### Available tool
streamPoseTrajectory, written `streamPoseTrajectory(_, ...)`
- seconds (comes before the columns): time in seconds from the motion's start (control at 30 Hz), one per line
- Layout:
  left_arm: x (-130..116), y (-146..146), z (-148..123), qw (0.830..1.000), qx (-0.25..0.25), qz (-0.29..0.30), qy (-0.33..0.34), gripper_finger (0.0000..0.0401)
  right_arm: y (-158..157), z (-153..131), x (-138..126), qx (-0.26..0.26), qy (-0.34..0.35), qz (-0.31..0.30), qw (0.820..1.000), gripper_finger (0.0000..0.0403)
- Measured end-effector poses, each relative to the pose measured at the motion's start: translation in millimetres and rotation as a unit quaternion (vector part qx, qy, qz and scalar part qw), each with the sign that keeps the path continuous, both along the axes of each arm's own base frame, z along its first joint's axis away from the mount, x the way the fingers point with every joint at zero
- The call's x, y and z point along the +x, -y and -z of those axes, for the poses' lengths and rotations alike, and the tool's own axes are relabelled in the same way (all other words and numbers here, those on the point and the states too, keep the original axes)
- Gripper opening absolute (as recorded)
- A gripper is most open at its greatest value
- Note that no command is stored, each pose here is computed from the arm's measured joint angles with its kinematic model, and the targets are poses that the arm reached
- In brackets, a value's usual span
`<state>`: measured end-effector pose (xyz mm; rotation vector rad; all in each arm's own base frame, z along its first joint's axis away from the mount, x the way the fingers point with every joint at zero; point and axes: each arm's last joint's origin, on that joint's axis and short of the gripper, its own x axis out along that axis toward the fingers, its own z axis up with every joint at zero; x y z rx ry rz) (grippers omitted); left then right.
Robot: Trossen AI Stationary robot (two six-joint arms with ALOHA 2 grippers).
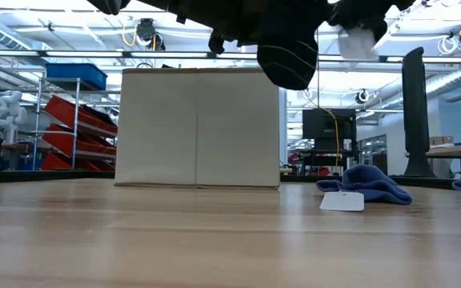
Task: Sort clothes
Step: Put the black sock into the white laundry organizer
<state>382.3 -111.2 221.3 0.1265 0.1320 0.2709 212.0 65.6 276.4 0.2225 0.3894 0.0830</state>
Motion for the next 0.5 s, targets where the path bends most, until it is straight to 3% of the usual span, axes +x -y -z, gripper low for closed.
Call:
streamPoseTrajectory(0.23, -14, -3, -38, 0.999, 0.01, 0.006, 0.039, 0.0002, 9, -15, -26, 0.018, 0.009, 0.012, 1.0, 0.0162)
streamPoseTrajectory(0.5, -46, -31, -130, 0.991, 0.069, -0.027, 0.112, 0.0001, 13, -22, -38, 0.022, 0.022, 0.011, 0.999, 0.0161)
